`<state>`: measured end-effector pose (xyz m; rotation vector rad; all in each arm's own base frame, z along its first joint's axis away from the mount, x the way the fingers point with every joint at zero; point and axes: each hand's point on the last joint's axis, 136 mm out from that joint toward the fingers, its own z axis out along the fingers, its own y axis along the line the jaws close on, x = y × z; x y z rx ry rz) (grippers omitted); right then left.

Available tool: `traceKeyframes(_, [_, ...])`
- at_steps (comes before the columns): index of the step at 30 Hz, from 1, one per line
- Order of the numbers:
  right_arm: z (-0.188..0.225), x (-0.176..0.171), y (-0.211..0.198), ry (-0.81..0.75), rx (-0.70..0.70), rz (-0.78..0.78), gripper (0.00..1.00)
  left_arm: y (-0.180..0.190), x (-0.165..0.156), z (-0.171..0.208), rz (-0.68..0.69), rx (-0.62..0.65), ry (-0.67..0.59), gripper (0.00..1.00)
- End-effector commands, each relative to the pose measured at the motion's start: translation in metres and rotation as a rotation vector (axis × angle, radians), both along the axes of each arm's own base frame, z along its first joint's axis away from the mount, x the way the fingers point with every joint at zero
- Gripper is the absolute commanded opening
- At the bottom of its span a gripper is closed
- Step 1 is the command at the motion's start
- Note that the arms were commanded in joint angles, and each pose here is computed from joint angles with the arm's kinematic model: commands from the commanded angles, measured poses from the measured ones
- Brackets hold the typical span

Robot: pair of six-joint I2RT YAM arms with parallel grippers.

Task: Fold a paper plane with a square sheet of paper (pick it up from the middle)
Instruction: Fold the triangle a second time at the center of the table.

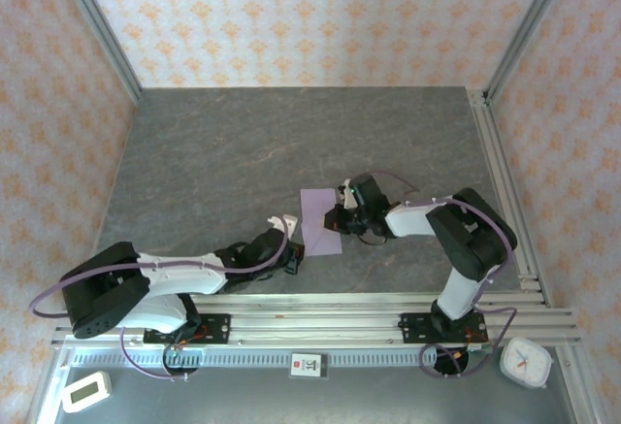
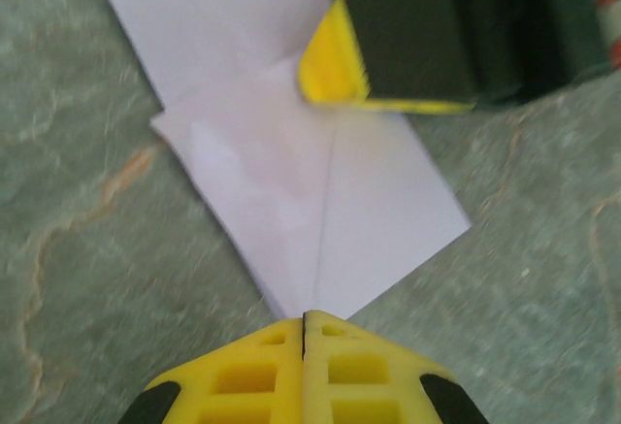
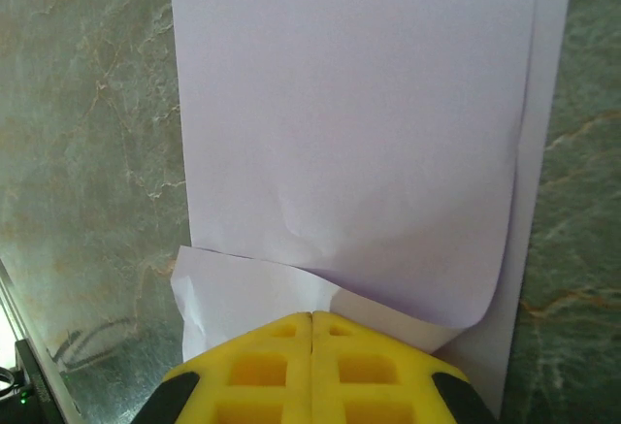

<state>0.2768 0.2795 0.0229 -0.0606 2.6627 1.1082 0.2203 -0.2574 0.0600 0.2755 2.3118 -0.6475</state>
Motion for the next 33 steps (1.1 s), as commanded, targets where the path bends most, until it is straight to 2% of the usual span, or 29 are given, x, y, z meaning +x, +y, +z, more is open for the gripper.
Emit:
traceKeyframes(1, [0.018, 0.009, 0.003, -0.035, 0.007, 0.005, 0.00, -0.005, 0.022, 0.028, 0.052, -0.035, -0.056, 0.00])
traceKeyframes(6, [0.054, 0.021, 0.002, -0.095, 0.054, -0.040, 0.00, -0.014, 0.046, 0.040, 0.059, -0.027, -0.075, 0.00])
traceKeyframes(11, [0.064, 0.021, -0.023, -0.129, 0.039, -0.141, 0.00, -0.011, 0.061, 0.039, 0.077, -0.013, -0.082, 0.00])
traceKeyframes(20, [0.051, -0.001, -0.044, -0.092, 0.089, -0.230, 0.00, -0.013, 0.057, 0.038, 0.048, -0.046, -0.070, 0.00])
traceKeyframes(27, [0.035, -0.009, -0.044, -0.055, 0.086, -0.222, 0.01, -0.022, 0.060, 0.027, 0.005, -0.113, 0.001, 0.10])
traceKeyframes(33, [0.028, -0.012, -0.042, -0.035, 0.097, -0.220, 0.01, -0.025, 0.068, 0.020, -0.014, -0.150, 0.041, 0.13])
